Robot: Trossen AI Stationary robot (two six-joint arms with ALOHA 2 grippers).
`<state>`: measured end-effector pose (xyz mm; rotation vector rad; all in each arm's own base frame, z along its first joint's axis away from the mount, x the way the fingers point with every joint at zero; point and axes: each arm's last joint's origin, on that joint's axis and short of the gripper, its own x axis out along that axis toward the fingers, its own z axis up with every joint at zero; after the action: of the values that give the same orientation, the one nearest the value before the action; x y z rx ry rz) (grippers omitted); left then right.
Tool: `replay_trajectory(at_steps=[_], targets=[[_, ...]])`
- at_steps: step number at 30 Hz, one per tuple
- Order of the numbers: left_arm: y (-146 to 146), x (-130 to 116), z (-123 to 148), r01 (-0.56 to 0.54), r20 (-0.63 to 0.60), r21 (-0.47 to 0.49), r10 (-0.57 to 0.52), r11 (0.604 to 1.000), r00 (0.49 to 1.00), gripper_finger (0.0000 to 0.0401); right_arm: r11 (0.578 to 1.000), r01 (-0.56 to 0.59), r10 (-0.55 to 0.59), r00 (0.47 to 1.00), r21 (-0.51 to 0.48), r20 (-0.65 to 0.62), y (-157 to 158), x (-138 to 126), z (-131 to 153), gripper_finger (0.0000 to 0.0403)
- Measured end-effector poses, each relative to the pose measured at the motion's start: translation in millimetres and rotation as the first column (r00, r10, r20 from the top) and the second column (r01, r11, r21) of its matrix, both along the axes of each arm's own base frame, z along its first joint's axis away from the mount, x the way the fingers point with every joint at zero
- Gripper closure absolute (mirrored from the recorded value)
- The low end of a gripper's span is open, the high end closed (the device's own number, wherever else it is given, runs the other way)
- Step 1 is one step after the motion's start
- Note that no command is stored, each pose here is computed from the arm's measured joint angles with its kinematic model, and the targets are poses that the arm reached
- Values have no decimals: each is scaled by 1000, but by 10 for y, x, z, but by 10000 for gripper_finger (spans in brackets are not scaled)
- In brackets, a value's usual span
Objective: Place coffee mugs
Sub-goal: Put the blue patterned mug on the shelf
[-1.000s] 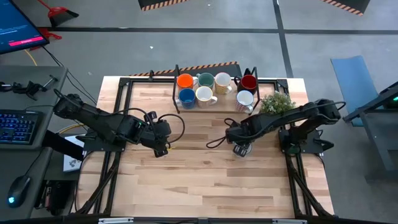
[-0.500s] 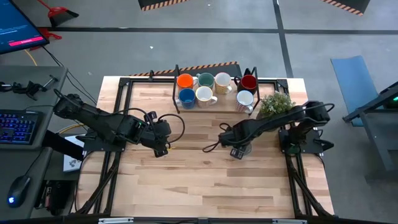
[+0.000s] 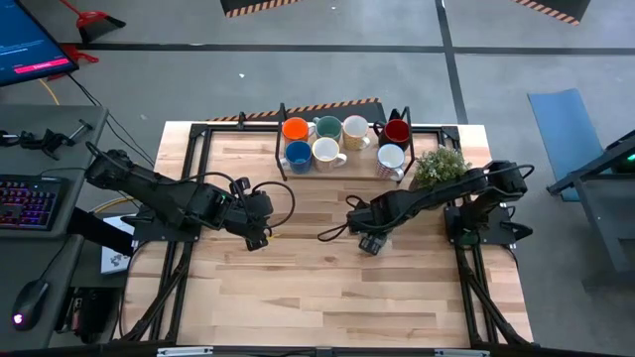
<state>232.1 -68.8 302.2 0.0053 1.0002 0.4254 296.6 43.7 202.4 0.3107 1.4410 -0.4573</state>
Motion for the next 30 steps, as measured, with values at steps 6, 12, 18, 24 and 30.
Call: replay_trajectory(at_steps=[6,12,18,24,30], targets=[[0,0,0,0,0,0,0,1000,1000,272,998,-21,24,999,-54,43,-10,93,131,398],[0,0,0,0,0,0,0,1000,1000,272,981,-34,51,995,-192,88,-167,213,648,400],[-1,0,0,0,0,0,0,1000,1000,272,950,-33,60,995,-312,78,-474,207,1128,401],[0,0,0,0,0,0,0,1000,1000,272,953,-15,44,995,-304,89,-970,195,1289,402],[0,0,0,0,0,0,0,1000,1000,272,961,-3,37,992,-276,118,-1381,160,1300,402]])
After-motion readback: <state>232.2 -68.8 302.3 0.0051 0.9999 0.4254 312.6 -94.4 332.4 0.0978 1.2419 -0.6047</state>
